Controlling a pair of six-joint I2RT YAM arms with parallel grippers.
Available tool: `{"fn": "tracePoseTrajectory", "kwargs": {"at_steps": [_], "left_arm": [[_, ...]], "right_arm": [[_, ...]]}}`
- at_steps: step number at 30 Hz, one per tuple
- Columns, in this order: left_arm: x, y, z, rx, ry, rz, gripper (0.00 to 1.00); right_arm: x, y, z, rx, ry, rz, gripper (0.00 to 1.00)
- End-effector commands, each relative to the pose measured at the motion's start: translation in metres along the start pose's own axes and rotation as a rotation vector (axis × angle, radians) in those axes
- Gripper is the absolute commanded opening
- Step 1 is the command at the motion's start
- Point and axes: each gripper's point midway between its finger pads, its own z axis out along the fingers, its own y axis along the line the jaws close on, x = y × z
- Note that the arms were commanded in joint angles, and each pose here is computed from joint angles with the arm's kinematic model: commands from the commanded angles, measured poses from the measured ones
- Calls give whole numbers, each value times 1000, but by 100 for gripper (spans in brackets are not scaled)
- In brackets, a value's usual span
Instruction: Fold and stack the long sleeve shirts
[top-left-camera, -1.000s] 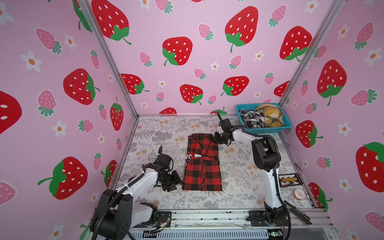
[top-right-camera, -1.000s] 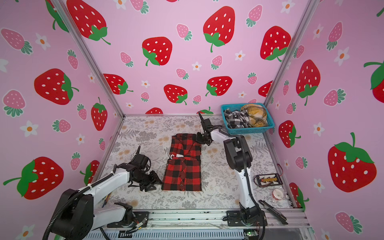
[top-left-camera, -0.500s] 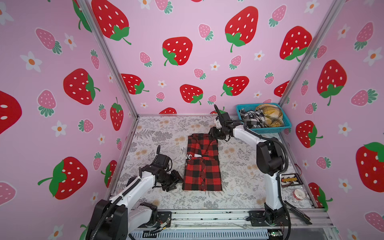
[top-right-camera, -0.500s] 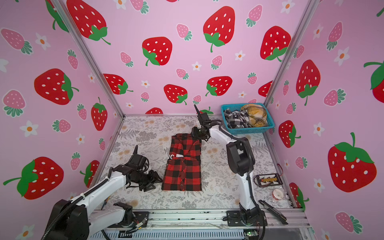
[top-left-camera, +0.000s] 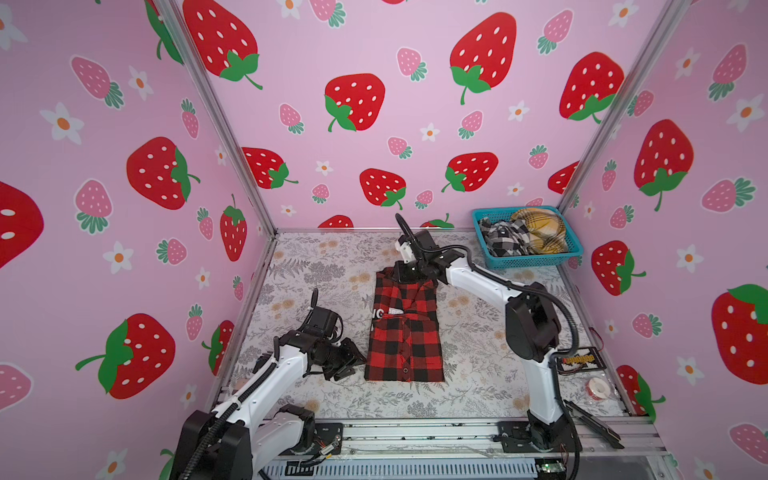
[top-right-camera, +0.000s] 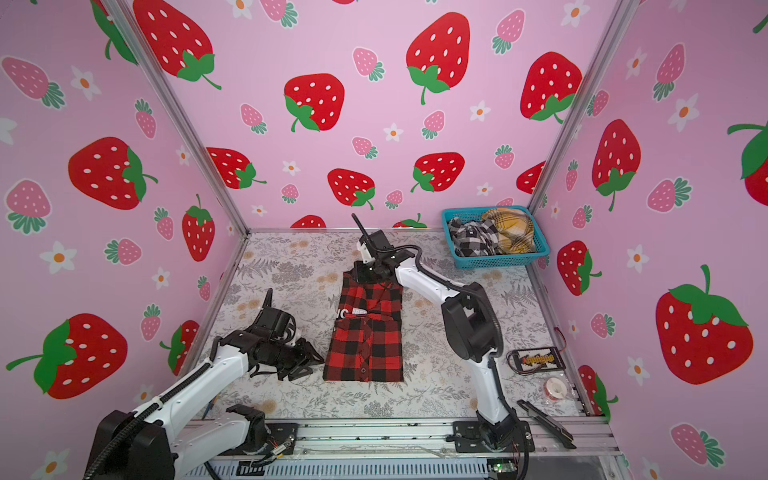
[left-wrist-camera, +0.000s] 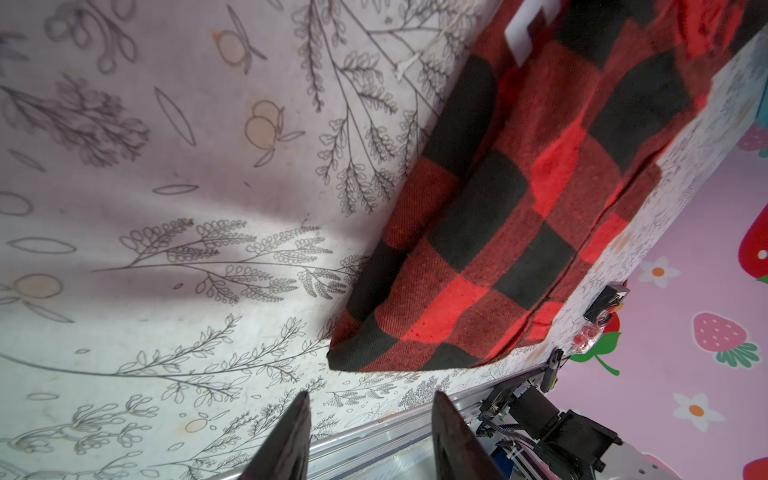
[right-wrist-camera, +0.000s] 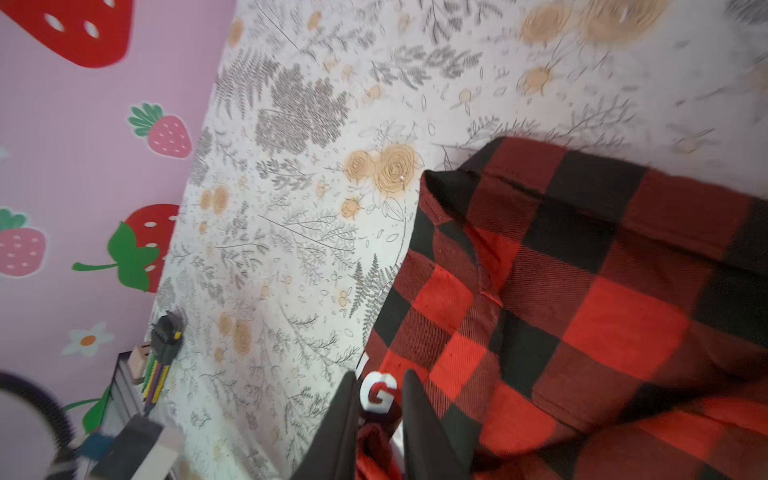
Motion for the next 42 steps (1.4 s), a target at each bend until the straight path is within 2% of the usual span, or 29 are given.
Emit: {"fn": "tracePoseTrajectory", "kwargs": {"at_steps": [1,8,12,15,20,23,25,28,31,38,42], "left_arm": [[5,5,4,3,20,-28,48],[7,10,9,-4,39,-47,47],[11,16,12,-14,52,-58,47],[12,16,12,-13,52,-58,47],[11,12,8,2,40,-57,48],[11,9,4,12,28,-47,55],[10,3,-1,34,13,-26,63],[7,-3,-10,52,-28,-2,73],[3,-3,-12,39,-47,-5,84],[-1,-3,1,33,-10,-16,74],[-3,-9,12,81,25,-41,63]], "right_arm": [[-5,-13,16,20,20,23,20],[22,-75,70,124,118,88,16],[31,-76,80,96,152,88,14],[16,-52,65,35,117,70,16],[-32,-1,14,-49,5,21,23],[-46,26,-21,-71,-35,-15,29],[-45,42,-47,-70,-59,-41,37],[-22,51,-80,-32,-82,-56,44],[18,42,-110,-8,-92,-15,48],[143,-14,-146,93,-51,141,51],[203,-35,-151,91,-4,233,51]]}}
